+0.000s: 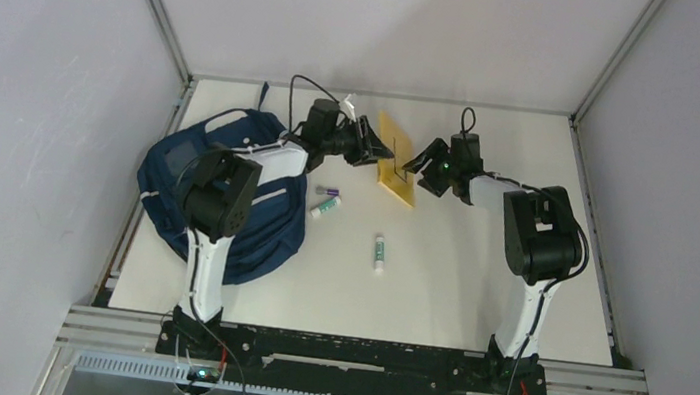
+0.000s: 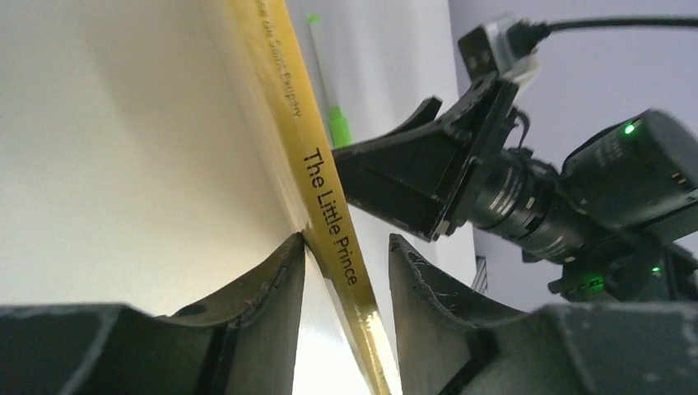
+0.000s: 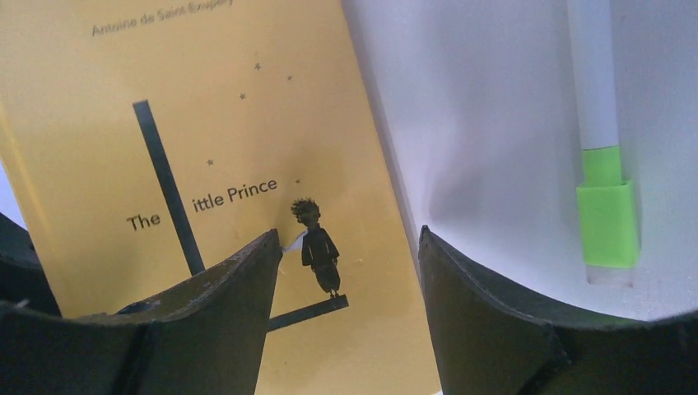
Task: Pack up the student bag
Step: Pick up the book from the center of the board.
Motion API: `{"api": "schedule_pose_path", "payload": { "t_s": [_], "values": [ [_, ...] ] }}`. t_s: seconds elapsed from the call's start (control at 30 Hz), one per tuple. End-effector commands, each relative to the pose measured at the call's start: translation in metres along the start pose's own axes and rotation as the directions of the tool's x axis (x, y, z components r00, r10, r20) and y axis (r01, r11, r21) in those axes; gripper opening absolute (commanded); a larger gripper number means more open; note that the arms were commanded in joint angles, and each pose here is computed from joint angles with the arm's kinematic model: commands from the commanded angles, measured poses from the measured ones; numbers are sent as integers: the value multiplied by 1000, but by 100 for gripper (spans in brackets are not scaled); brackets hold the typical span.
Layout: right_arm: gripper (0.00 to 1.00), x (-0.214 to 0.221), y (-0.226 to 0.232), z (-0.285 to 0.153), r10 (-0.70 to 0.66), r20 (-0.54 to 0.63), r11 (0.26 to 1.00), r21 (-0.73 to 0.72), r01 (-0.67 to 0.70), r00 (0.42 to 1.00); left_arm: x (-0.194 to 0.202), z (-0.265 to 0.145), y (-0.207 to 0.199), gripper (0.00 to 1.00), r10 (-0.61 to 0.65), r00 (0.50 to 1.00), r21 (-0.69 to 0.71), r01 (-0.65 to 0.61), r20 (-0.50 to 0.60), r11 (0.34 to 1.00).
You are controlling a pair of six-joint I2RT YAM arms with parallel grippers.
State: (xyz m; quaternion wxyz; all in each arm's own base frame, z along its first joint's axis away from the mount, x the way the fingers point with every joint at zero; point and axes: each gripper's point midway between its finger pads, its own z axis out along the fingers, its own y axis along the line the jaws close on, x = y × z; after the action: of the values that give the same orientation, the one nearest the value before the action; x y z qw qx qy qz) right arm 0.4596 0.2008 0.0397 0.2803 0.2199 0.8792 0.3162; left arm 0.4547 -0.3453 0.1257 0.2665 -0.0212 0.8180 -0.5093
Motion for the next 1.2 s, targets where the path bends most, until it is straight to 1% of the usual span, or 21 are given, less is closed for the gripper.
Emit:
{"api": "schedule_pose_path", "payload": {
  "t_s": [0.0, 0.1, 0.2, 0.27, 0.33, 0.47, 0.53, 0.57, 0.63, 0.8, 0.83, 0.93, 0.97, 1.0, 1.07, 1.17],
  "values": [
    [71, 40, 0, 9, -30, -108, 1000, 8, 31, 994, 77, 8, -42, 45, 46, 969, 117, -18, -243, 993],
    [72, 40, 1, 9, -30, -108, 999, 8, 31, 994, 80, 9, -40, 42, 47, 967, 102, -22, -250, 995],
    [72, 41, 0, 8, -32, -109, 999, 11, 33, 994, 80, 9, -39, 38, 45, 967, 93, -22, -251, 995],
    [72, 40, 1, 7, -33, -107, 999, 13, 35, 994, 80, 9, -37, 31, 48, 967, 82, -28, -252, 996],
    [71, 40, 1, 7, -35, -107, 999, 15, 37, 994, 79, 9, -37, 27, 48, 967, 73, -31, -251, 997],
    [71, 41, 3, 5, -44, -108, 999, 11, 45, 993, 76, 6, -37, 12, 55, 969, 50, -44, -242, 998],
    [71, 41, 5, 3, -53, -108, 998, 9, 55, 993, 73, 3, -38, 2, 55, 971, 35, -49, -233, 998],
    [72, 41, 6, 1, -58, -107, 998, 8, 60, 993, 71, 1, -38, 0, 52, 972, 23, -48, -227, 999],
    [72, 40, 7, -1, -68, -105, 998, 12, 69, 992, 66, -4, -37, 0, 29, 977, -13, -32, -213, 999],
    [72, 43, 9, -4, -70, -104, 997, 5, 71, 992, 56, -11, -42, 0, -47, 985, -19, 44, -167, 999],
    [72, 46, 9, -3, -70, -108, 997, 3, 71, 992, 54, -10, -44, 3, -69, 986, -8, 69, -151, 998],
    [72, 57, 12, -1, -76, -126, 997, -1, 77, 989, 50, -6, -51, 19, -138, 983, 38, 144, -122, 989],
    [72, 60, 13, 0, -77, -132, 997, -1, 77, 988, 48, -5, -53, 23, -150, 982, 53, 157, -113, 986],
    [72, 64, 14, 1, -78, -138, 997, -1, 78, 987, 47, -4, -53, 24, -161, 981, 60, 168, -105, 984],
    [72, 70, 16, 3, -78, -146, 997, -5, 78, 986, 46, -2, -52, 30, -175, 980, 59, 181, -94, 982],
    [72, 75, 16, 4, -70, -151, 998, -5, 70, 986, 45, -1, -49, 37, -185, 979, 52, 190, -86, 980]
  ]
}}
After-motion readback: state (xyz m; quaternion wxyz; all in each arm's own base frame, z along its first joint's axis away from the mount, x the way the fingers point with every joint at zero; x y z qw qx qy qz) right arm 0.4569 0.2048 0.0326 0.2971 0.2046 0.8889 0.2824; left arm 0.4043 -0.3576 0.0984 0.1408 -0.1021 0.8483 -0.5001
